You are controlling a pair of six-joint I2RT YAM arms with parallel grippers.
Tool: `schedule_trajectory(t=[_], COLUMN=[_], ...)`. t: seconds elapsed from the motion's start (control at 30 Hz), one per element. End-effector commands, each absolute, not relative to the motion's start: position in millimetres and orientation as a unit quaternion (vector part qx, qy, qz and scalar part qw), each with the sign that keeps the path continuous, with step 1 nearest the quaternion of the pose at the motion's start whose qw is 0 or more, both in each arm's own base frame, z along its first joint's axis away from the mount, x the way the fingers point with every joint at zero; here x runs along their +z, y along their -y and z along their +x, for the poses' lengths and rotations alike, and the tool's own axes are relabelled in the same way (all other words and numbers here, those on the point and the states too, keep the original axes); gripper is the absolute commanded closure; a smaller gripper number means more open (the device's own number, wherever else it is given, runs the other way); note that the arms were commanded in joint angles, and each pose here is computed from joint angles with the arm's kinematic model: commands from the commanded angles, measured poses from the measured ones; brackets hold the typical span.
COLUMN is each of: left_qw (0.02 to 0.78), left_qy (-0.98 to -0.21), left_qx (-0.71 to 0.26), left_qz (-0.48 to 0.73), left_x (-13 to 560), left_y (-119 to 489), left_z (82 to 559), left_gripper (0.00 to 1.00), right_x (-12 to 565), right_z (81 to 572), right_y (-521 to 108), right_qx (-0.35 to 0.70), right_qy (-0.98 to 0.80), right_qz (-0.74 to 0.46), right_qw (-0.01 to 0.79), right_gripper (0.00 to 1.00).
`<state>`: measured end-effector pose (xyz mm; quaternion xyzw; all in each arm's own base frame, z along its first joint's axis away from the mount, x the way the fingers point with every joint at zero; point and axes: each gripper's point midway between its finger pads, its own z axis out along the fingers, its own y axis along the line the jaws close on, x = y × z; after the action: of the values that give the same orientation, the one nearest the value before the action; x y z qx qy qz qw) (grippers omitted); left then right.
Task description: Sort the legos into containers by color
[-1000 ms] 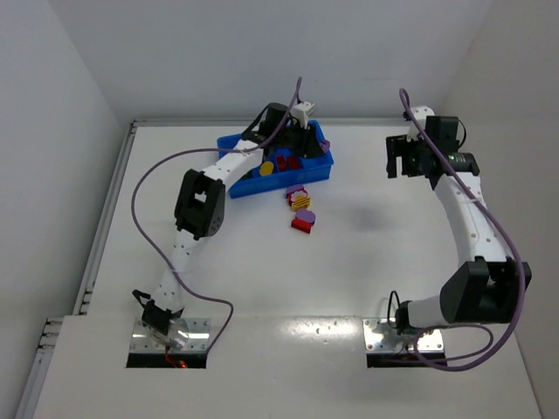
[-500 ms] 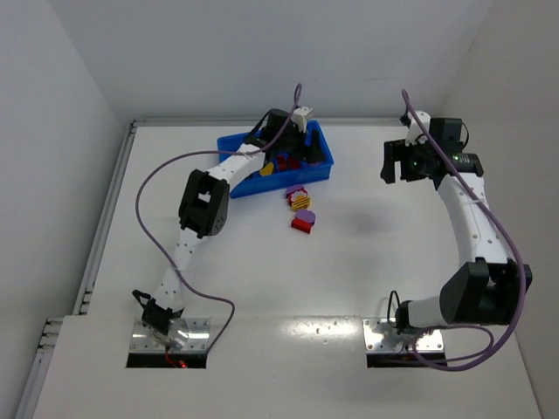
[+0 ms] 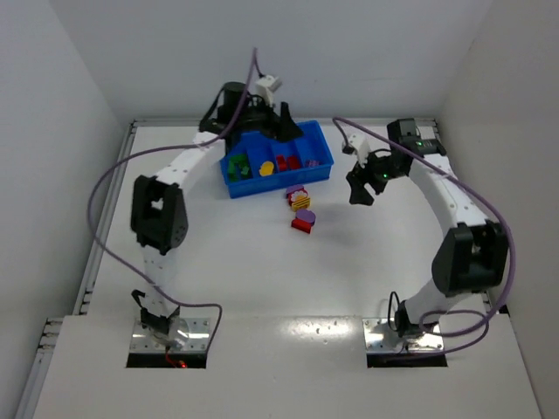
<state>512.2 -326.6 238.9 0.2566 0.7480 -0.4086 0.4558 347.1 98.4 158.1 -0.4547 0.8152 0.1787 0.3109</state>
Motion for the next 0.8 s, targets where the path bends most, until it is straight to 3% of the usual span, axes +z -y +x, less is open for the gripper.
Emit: schedule_trajectory(t=[0.0,0.03,0.13,0.23,0.4,0.77], left_qw=[0.497,0.508,0.486,0.373,0.309,0.442], left_qy=[-0.727,-0.719,-0.711,-0.716,-0.732,-0.747], left_qx=[-0.394,-0.380,-0.323,-0.322,-0.302,-0.334], left_qz=[0.264,0.283,0.393,0.495,0.527,0.368], left_x=[293.7,310.7,283.7,232.0,196.6,234.7], left_y=[277.9,269.6,259.1,254.9,254.3,235.6], left_z=[482.1,462.2,428.2,360.5,336.6,372.3], left_gripper=[0.14,0.14,0.15,0.15,0.21,0.21], right_x=[157.4,147.4,142.0,122.2,117.7,105.5], right_z=[356.0,360.1,365.7,358.9,344.4,303.6], right_y=[-124.7,-126.8,-135.7,-140.5,-138.8,-167.5], right_qx=[0.212,0.225,0.226,0.225,0.230,0.212], right_qy=[-0.751,-0.756,-0.748,-0.758,-0.769,-0.696], right_qz=[-0.551,-0.547,-0.556,-0.550,-0.535,-0.641], right_qw=[0.296,0.282,0.283,0.267,0.264,0.245], right_gripper=[0.27,0.27,0.28,0.28,0.28,0.31])
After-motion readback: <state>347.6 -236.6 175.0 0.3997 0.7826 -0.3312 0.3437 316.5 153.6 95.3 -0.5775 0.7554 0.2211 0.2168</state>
